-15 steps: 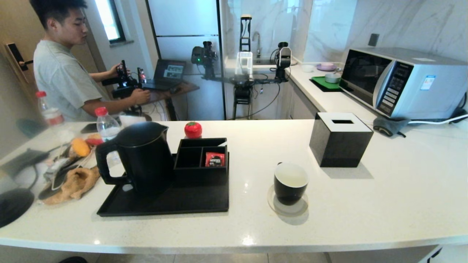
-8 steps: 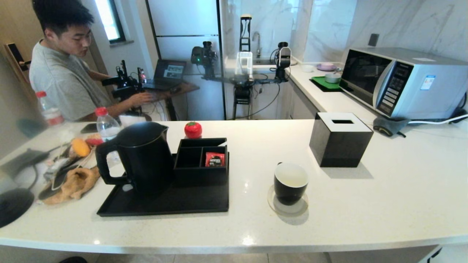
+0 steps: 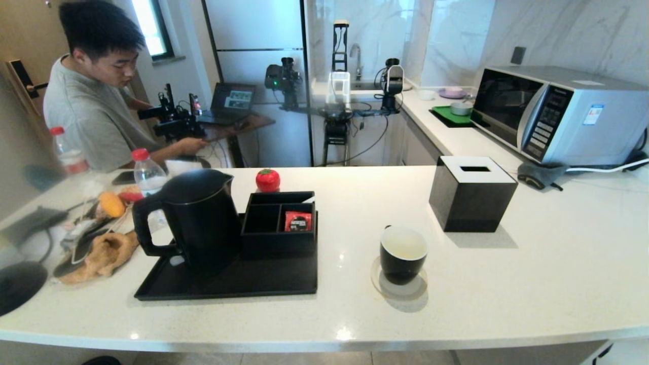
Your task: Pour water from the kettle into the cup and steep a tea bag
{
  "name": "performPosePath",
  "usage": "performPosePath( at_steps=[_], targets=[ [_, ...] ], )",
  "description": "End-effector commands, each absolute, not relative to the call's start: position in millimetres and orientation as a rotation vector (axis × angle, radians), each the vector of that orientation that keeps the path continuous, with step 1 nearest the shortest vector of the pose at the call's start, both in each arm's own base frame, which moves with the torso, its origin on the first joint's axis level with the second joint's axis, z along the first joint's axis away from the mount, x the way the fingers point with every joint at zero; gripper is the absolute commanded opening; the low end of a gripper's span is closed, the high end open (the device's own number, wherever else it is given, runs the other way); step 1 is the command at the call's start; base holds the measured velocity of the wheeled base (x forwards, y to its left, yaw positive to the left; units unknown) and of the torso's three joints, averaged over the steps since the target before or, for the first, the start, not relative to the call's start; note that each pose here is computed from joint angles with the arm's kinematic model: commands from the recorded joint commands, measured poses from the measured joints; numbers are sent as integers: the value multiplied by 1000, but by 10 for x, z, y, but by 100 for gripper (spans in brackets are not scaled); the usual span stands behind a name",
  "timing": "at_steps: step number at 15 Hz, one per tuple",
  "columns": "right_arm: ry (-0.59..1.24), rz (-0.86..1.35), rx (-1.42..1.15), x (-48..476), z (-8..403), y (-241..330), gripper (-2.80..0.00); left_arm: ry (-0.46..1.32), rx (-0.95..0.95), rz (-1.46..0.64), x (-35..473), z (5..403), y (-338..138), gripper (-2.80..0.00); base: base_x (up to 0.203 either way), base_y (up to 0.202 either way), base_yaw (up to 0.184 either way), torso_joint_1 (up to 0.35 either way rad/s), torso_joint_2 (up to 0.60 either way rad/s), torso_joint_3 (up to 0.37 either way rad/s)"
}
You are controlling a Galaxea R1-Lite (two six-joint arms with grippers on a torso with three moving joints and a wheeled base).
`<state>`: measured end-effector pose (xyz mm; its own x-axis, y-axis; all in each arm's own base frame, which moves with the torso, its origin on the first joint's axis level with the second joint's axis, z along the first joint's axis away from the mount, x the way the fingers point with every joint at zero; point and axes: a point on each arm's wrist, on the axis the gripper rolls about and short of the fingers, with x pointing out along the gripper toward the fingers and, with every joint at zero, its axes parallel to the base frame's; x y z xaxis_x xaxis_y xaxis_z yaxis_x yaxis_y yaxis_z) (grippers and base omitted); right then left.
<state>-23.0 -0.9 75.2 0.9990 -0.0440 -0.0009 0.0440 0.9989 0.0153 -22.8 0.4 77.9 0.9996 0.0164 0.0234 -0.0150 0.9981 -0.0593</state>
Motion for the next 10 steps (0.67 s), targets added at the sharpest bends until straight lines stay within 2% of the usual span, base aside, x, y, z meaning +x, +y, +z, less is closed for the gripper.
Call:
performPosePath(
  at_steps=[1,10],
  targets=[
    [2,-45,19,-229,754,-9,-280,-25,-60,16,-228,780,4,-280,0,0,0,0,0,0],
    [-1,-44,32,-228,755,-9,-280,-25,-60,16,-228,780,4,-280,0,0,0,0,0,0]
  ],
)
